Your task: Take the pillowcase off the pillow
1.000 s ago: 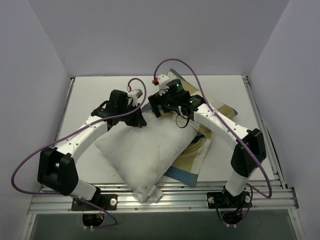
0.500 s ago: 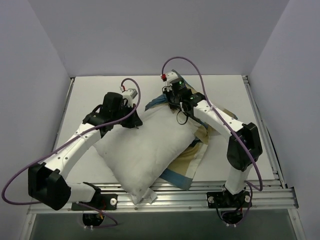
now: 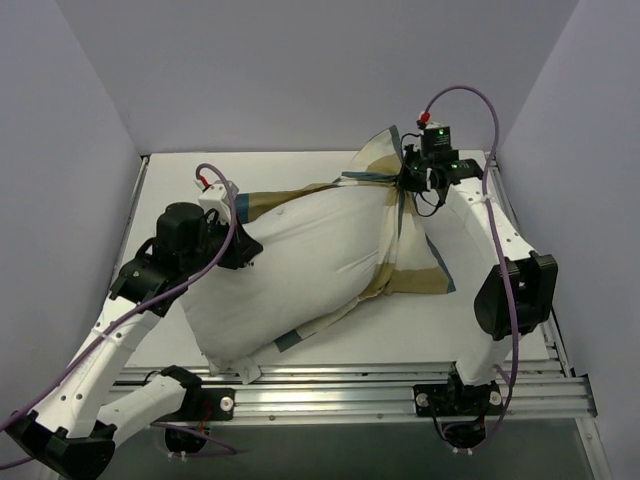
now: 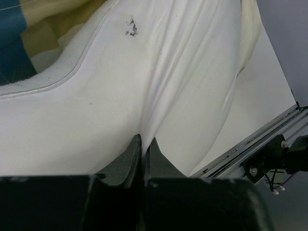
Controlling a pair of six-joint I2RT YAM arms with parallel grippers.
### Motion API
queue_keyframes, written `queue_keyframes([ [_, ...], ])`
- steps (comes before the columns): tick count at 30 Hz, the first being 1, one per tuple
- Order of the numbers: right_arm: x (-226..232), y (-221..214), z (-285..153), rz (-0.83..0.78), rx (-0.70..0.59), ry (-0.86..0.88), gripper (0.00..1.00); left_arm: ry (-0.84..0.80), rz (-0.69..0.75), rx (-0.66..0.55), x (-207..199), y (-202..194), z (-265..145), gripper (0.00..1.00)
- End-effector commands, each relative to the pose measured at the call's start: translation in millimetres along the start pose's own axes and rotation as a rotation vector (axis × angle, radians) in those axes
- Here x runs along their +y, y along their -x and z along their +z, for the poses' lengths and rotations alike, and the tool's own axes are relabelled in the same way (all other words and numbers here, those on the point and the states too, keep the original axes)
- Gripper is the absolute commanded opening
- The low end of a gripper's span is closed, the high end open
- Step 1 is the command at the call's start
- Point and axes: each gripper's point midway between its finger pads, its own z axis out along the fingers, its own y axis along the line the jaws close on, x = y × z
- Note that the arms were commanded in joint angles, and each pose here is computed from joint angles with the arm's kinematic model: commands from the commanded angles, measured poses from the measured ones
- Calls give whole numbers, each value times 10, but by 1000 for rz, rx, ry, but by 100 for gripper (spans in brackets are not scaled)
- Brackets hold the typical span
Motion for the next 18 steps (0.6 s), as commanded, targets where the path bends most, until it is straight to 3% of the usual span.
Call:
queue_keyframes([
  [1, -1840, 781, -484, 188, -283, -569, 0, 246, -24, -11, 405, -129, -623, 2],
  [3, -1853, 775, -472, 199, -283, -544, 0, 288, -30, -22, 481, -122, -637, 2],
  [5, -1514, 660, -310, 159, -243, -362, 0, 300, -35, -17, 519, -107, -526, 2],
  [8, -837, 429, -138, 76, -184, -137, 8, 263, -38, -6, 507, -52, -174, 2],
  [12, -124, 196, -177, 5, -158, 57, 41, 228, -29, -34, 506, 148, 317, 6],
  [13, 22, 195, -279, -2, -174, 92, 45, 223, -23, -45, 520, 227, 494, 24],
  [15, 95, 117, -358, 13, -174, 120, 58, 200, 6, -81, 453, 438, 604, 37],
  [16, 172, 148, -509, 9, -200, 141, 63, 193, 19, -82, 436, 492, 711, 50],
  [18, 166, 22, -596, 19, -194, 139, 71, 129, 48, -111, 232, 666, 723, 66],
])
